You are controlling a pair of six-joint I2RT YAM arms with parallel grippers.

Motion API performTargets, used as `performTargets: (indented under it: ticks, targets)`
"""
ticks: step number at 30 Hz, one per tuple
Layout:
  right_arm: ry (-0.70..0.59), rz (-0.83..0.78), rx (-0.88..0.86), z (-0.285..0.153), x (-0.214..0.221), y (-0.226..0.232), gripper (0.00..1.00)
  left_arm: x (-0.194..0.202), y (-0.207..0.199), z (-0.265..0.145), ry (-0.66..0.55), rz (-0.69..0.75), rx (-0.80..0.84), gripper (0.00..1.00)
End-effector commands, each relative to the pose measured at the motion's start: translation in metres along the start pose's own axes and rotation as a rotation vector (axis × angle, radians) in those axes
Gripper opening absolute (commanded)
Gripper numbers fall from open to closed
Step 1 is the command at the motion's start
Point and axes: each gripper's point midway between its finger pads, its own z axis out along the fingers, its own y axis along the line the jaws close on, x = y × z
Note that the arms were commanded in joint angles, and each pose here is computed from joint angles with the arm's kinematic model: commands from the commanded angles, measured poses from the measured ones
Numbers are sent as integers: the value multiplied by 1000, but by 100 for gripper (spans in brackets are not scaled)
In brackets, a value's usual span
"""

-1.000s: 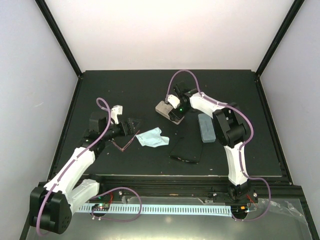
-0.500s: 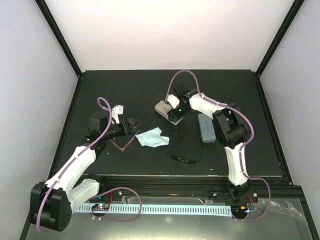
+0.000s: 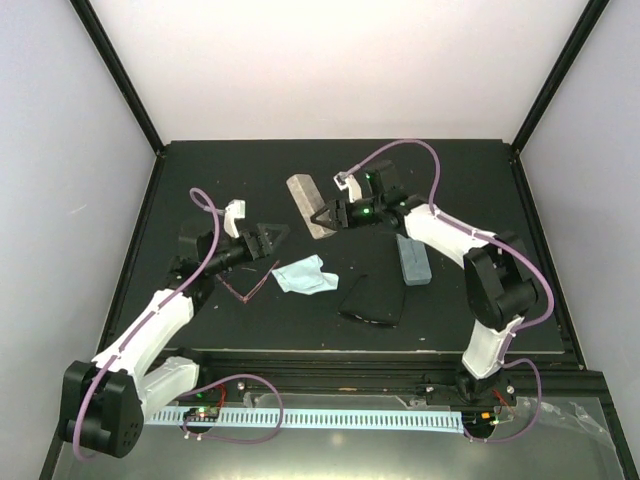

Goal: Organize the sunglasses
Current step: Pick up the sunglasses case from the center of the board.

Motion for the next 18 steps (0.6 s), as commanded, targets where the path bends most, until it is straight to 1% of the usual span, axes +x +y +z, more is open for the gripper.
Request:
performTargets:
  ticks: [1, 6, 9, 13, 16, 18]
  targets:
    - [-85, 105, -356, -25, -21, 77, 40, -19, -44, 1, -27, -23, 175, 99]
    - [-57, 129, -515, -43, -10, 118, 41, -23, -70, 6, 1, -58, 315, 99]
    - [-61, 126, -603, -55, -8, 140, 41, -21, -74, 12, 27, -84, 340, 99]
    - [-52, 145, -687, -69, -7, 161, 41, -22, -82, 13, 38, -112, 393, 96]
    - [-38, 148, -718, -73, -4, 169, 41, -26, -92, 9, 23, -126, 442, 90]
    - [-27, 152, -727, -75, -2, 172, 41, -28, -98, 7, 19, -131, 468, 83]
